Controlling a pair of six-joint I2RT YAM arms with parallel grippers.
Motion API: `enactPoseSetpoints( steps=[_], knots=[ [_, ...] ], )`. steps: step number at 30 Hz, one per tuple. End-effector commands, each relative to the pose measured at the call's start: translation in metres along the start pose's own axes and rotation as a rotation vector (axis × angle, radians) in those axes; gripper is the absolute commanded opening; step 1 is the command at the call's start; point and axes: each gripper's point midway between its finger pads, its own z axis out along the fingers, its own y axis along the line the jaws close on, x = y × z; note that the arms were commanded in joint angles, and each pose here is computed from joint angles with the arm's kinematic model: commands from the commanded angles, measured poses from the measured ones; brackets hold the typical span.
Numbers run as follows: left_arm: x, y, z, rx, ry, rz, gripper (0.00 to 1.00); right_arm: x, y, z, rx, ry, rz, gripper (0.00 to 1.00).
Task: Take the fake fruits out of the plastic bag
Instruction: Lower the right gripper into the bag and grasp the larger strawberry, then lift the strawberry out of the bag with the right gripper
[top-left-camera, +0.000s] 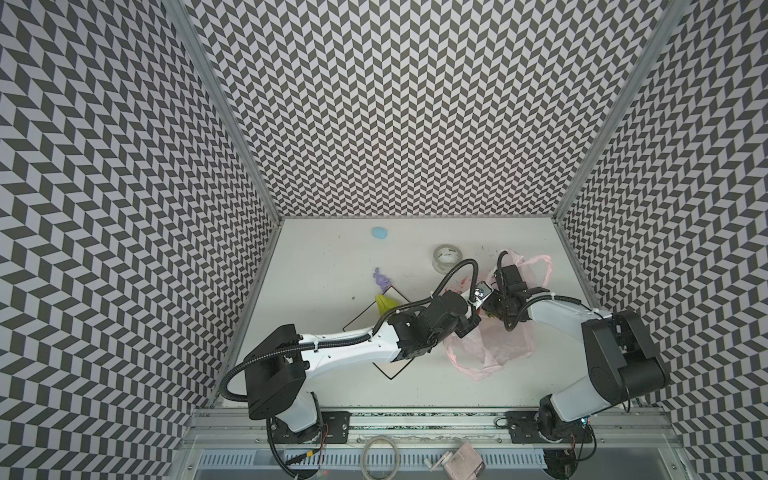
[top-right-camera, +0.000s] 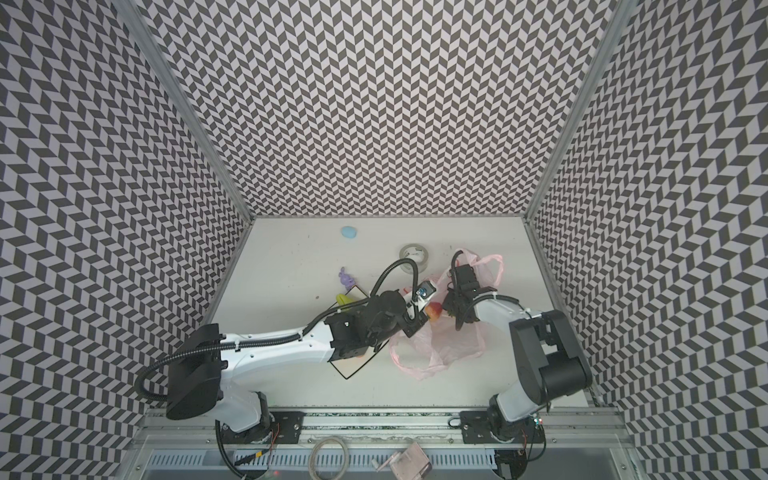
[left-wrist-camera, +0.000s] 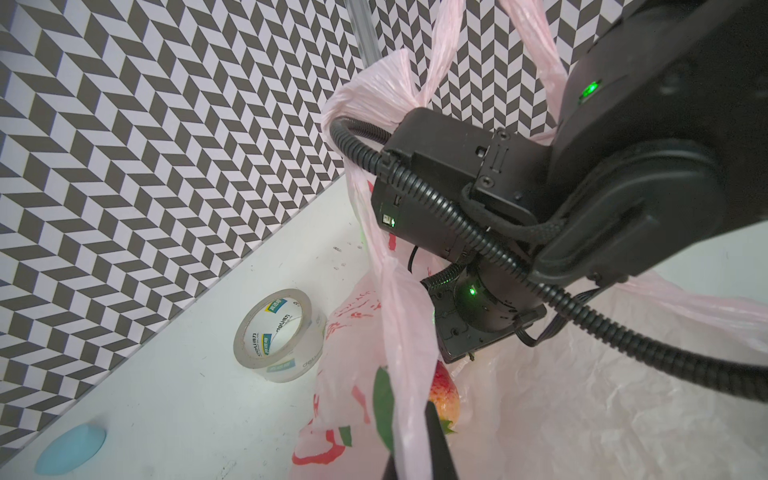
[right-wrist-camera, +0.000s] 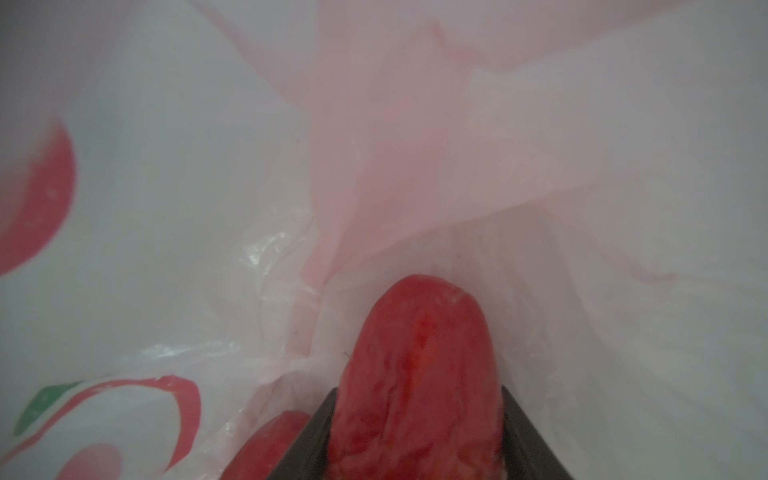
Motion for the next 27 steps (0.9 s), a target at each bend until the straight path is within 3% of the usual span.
enactPoseSetpoints(
  steps=[1, 9, 18, 23, 27],
  knots=[
    [0.006, 0.005, 0.006, -0.011, 0.005, -0.013, 0.00, -0.015, 0.013, -0.022, -0.065, -0.085, -0.029, 0.45],
    [0.006, 0.022, 0.021, -0.045, -0.002, -0.010, 0.00, -0.010, 0.034, -0.078, -0.298, -0.179, -0.193, 0.41],
    [-0.007, 0.038, 0.039, -0.062, -0.034, -0.014, 0.00, 0.020, 0.063, -0.135, -0.618, -0.228, -0.428, 0.35],
    [-0.008, 0.045, 0.053, -0.060, -0.035, -0.013, 0.00, 0.028, 0.076, -0.170, -0.746, -0.277, -0.529, 0.35],
    [-0.006, 0.049, 0.062, -0.062, -0.027, -0.018, 0.00, 0.035, 0.074, -0.187, -0.766, -0.265, -0.566, 0.35]
  ],
)
